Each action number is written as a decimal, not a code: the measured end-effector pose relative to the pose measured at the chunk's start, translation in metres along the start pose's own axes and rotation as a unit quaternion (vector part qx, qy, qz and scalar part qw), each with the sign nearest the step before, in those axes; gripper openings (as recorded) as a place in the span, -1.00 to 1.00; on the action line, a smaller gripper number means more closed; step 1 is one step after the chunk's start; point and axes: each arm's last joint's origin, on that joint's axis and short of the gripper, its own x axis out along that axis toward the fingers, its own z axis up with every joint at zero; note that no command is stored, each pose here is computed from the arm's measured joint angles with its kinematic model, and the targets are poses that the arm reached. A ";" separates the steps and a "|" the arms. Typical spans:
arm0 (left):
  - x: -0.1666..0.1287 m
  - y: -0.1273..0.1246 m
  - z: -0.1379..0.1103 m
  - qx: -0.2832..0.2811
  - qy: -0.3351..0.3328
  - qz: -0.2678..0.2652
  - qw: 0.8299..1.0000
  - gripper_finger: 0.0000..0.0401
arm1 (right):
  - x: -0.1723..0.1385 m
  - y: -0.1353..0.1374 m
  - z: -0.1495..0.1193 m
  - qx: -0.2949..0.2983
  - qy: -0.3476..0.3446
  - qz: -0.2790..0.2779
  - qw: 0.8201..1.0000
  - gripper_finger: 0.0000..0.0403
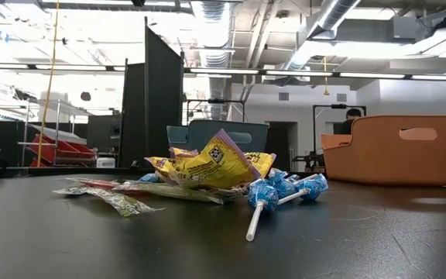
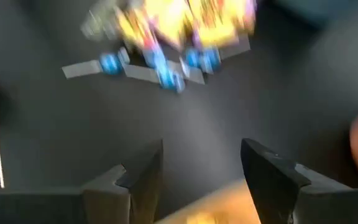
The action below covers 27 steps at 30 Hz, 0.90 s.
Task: Sort candy
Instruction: Put the yellow candy into the yellow bin
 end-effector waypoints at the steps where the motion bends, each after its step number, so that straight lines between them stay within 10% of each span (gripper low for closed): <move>1: -0.003 0.001 0.002 -0.002 -0.001 0.000 1.000 0.00 | 0.005 0.002 0.008 -0.012 -0.017 0.005 1.000 0.11; 16: -0.031 -0.004 0.005 -0.002 0.032 0.016 0.999 0.00 | 0.138 0.055 0.059 -0.236 -0.079 0.112 0.962 0.04; 27: -0.033 -0.006 0.005 0.006 0.031 0.021 0.999 0.00 | 0.210 0.064 0.060 -0.247 -0.006 0.103 0.964 0.04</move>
